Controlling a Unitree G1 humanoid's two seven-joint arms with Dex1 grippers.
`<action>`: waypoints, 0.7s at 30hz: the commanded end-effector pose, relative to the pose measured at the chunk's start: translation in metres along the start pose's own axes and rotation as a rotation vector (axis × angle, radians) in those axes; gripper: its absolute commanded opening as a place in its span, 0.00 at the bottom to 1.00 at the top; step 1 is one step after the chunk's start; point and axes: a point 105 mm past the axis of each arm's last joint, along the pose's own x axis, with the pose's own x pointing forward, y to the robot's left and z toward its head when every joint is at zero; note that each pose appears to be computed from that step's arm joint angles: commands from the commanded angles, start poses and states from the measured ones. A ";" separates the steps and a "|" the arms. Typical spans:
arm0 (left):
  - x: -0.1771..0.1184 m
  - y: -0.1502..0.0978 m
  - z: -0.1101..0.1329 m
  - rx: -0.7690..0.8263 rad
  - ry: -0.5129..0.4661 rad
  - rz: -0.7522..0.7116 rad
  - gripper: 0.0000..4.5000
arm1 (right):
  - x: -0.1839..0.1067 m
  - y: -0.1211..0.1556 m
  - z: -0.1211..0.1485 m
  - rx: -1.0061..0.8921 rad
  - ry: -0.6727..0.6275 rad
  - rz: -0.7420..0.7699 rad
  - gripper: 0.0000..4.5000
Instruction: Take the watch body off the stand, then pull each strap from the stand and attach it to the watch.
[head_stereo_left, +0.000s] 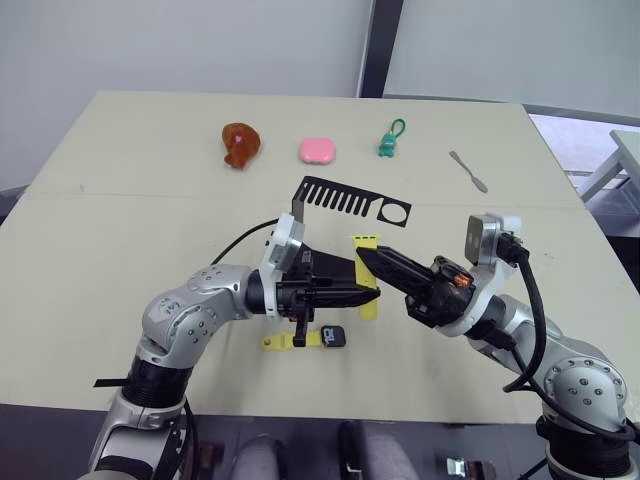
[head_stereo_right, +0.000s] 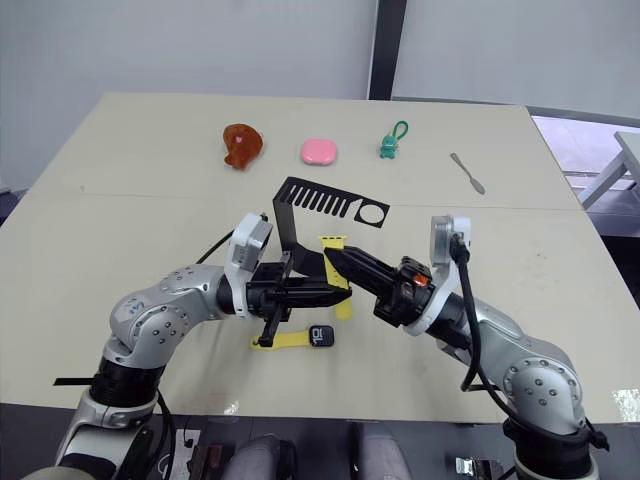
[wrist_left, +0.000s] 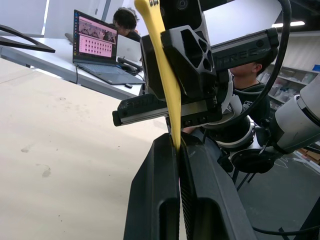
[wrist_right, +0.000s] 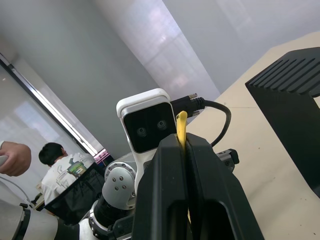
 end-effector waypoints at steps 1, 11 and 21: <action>0.003 -0.002 0.006 0.031 -0.012 -0.017 0.00 | -0.001 0.005 0.007 -0.022 -0.023 0.016 0.02; 0.004 -0.002 0.008 0.034 -0.015 -0.018 0.00 | 0.000 0.005 0.007 -0.024 -0.019 0.014 0.02; 0.005 -0.002 0.009 0.038 -0.018 -0.016 0.00 | -0.001 0.005 0.005 -0.028 -0.002 0.014 0.02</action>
